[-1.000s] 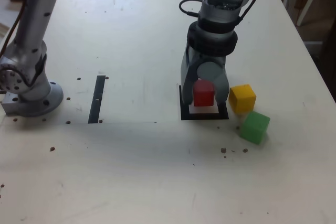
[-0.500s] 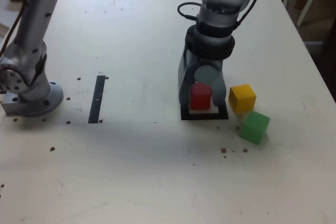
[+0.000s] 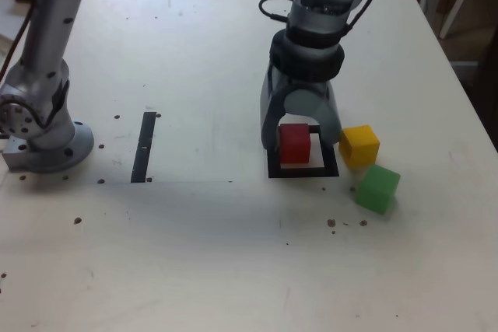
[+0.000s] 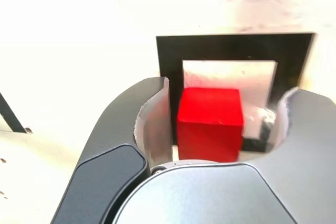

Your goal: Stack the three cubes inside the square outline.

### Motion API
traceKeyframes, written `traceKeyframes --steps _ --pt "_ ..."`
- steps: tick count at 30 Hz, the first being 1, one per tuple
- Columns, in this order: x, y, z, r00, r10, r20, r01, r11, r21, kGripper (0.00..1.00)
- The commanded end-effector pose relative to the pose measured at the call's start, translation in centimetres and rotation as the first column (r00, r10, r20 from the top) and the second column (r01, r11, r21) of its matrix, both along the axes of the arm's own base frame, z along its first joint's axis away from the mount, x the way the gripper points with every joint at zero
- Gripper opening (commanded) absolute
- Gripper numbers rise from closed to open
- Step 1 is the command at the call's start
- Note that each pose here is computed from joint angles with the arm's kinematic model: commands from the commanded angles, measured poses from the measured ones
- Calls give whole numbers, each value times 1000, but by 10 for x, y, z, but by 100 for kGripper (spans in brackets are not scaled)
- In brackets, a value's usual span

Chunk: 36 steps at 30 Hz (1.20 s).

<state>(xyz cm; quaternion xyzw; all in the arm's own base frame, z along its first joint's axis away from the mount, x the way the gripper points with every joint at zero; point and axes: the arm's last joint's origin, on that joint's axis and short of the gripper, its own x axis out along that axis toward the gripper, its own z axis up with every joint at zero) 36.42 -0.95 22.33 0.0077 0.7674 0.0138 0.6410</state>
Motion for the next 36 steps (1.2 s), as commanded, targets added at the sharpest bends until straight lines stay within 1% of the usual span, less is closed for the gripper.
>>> traceKeyframes --steps 1,5,7,10,13,16,19,21,23,25,29,36 --pt "-2 2 17 1000 6 16 -7 1000 25 99" --pt "0 4 38 1000 10 21 -12 998 65 99" --pt "4 5 49 1000 10 30 -12 996 83 99" --pt "11 5 61 999 8 43 -12 995 99 100" --pt "21 5 68 998 6 62 -13 994 106 100" --pt "33 5 71 996 8 88 -17 995 100 99" --pt "44 4 73 994 14 112 -24 996 86 99" --pt "49 3 73 992 23 121 -33 996 77 99" --pt "53 3 72 992 37 122 -45 997 68 99" --pt "56 2 68 992 54 116 -61 996 58 99" --pt "62 -2 55 993 85 84 -88 995 35 99" --pt "70 -13 34 995 95 42 -96 995 19 99"
